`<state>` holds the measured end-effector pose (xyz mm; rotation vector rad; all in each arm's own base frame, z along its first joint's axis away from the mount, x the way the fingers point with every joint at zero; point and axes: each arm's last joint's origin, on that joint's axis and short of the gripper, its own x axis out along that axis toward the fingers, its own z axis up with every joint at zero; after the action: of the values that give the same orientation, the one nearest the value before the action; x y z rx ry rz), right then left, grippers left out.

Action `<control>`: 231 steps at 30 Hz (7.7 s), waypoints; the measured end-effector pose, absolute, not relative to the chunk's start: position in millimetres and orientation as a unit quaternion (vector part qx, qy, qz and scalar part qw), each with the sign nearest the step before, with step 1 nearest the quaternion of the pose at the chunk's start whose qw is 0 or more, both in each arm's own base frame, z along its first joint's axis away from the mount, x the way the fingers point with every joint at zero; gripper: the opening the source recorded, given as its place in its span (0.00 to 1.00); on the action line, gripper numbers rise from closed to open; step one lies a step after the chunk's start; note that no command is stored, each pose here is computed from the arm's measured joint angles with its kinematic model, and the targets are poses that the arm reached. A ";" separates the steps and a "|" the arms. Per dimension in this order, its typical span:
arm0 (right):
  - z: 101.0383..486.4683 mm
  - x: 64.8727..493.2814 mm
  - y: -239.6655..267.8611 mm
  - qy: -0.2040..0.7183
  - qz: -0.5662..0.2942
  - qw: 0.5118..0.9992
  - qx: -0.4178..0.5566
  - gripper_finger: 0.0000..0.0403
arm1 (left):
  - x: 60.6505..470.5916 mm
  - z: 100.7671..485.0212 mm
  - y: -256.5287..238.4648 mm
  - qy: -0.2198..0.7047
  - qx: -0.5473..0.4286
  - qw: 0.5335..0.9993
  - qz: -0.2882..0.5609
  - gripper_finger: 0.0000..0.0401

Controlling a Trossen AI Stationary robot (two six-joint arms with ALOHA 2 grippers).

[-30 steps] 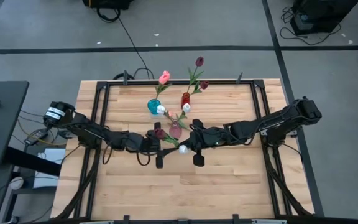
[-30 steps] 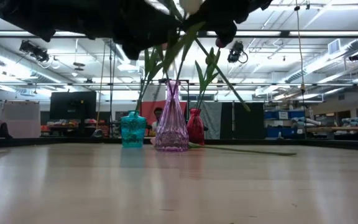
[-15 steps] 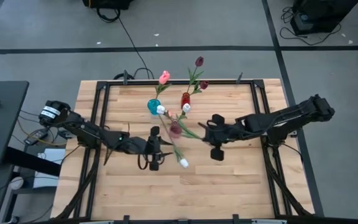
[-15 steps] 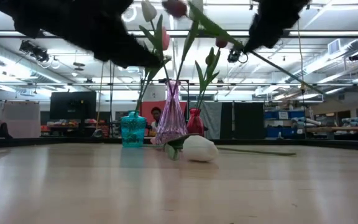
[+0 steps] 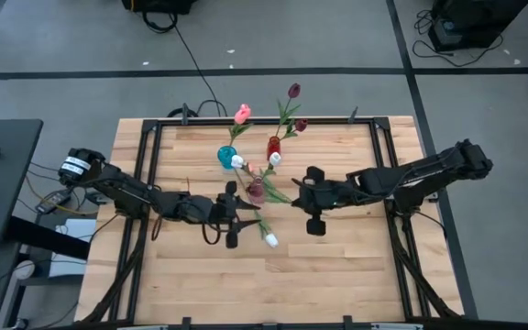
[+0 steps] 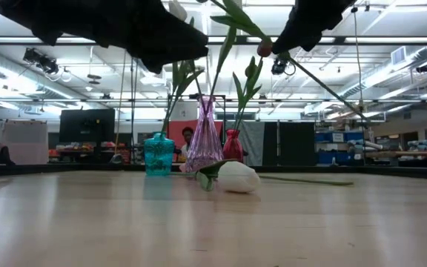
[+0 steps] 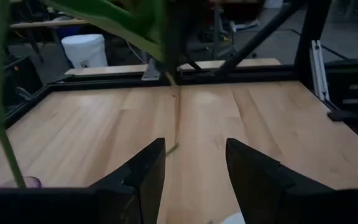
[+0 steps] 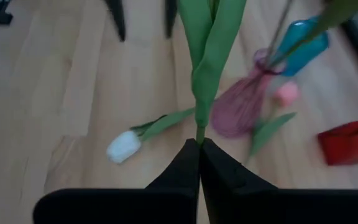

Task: Sort flowers into vase by color
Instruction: Put the red tulip into the red vase, then put the pink flower into the blue vase

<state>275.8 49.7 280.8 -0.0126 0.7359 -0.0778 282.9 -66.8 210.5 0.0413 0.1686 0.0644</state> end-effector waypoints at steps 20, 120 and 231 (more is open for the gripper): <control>222.7 214.8 24.3 0.051 -0.114 0.990 -0.063 0.04 | 279.6 209.4 -66.4 0.100 0.027 0.994 0.031 0.43; 223.7 319.5 -101.5 -0.044 -0.290 0.946 -0.142 0.06 | 224.8 244.2 -92.9 0.120 0.074 0.984 0.105 0.43; 281.6 186.0 34.8 0.282 0.094 0.949 0.108 0.04 | 257.8 216.1 -107.6 0.105 -0.022 0.994 0.024 0.43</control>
<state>186.0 34.8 281.6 0.2190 0.5749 0.1913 257.8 -107.6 216.1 -0.0442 0.2114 0.0475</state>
